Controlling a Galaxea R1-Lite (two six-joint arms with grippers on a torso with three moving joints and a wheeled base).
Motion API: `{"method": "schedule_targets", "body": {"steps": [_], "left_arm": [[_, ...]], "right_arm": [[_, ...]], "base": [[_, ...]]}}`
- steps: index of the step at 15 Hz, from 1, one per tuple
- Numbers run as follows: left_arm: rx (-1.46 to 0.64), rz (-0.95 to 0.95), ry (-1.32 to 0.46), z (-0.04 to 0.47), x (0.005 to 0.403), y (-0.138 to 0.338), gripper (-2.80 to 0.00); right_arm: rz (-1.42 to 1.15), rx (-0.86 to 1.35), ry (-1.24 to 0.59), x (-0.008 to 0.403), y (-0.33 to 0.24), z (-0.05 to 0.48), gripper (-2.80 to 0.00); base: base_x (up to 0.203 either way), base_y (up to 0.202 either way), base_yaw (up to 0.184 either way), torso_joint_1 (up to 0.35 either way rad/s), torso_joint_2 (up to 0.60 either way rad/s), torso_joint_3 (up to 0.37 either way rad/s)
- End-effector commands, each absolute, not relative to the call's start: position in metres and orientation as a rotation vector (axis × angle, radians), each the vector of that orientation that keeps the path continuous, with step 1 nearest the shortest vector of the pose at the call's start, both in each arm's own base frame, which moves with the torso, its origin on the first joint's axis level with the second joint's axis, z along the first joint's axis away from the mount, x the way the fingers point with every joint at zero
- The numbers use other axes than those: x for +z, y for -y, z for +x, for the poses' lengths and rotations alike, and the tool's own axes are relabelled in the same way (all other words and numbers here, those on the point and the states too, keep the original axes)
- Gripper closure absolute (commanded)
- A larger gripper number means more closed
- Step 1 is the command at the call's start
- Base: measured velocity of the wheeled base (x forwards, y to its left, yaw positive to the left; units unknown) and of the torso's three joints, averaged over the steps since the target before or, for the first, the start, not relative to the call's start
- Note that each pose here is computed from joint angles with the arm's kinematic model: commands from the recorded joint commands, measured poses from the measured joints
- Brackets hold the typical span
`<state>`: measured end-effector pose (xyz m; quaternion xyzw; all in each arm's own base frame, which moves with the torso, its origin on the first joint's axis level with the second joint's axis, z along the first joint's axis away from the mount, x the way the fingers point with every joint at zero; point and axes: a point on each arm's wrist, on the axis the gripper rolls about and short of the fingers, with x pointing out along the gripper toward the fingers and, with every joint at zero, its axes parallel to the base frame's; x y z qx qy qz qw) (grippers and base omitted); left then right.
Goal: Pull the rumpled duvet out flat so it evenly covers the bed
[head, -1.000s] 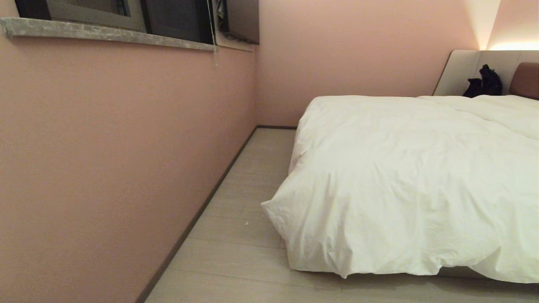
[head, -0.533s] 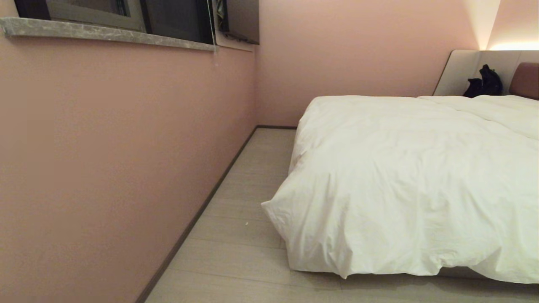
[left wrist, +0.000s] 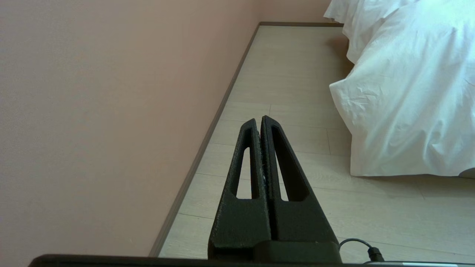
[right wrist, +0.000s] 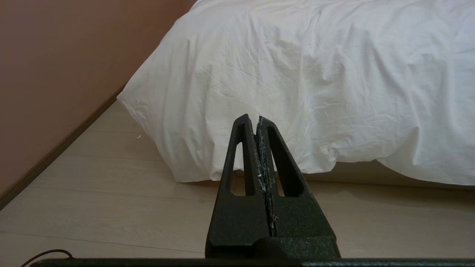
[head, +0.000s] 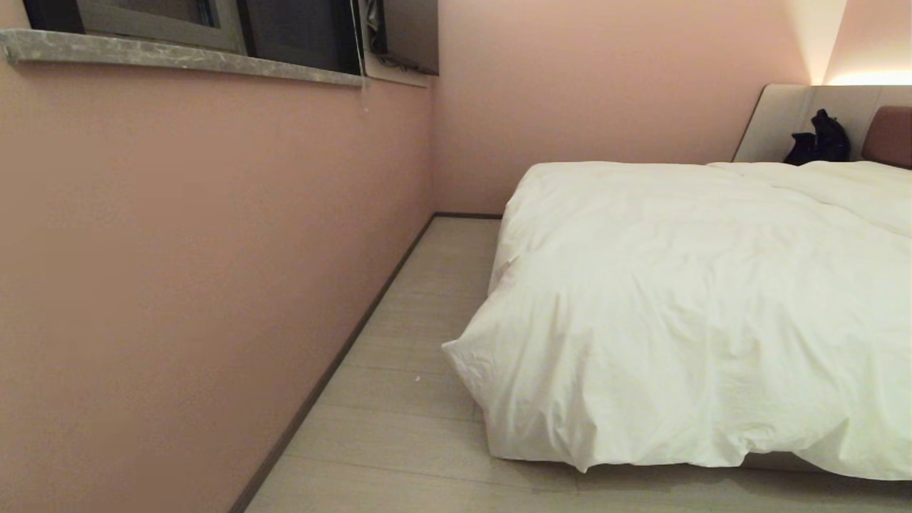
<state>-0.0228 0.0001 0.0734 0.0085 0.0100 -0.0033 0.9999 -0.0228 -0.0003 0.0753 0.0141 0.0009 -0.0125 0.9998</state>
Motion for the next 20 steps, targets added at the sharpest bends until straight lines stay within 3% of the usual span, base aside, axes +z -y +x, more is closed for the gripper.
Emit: {"method": "schedule_targets", "body": {"steps": [1,20], "left_arm": [[-0.007,0.017,-0.020,-0.0228,0.0734,-0.0001,0.00],[-0.006,0.017,-0.020,-0.0228,0.0734,-0.0001,0.00]], "right_arm": [[0.028,-0.025,-0.001,0.0753,0.0003,-0.0228,0.00],[0.029,-0.026,-0.001,0.0753,0.0004,-0.0228,0.00]], "base": [[0.000,0.000,0.000,0.000,0.00,0.000],[0.000,0.000,0.000,0.000,0.00,0.000]]}}
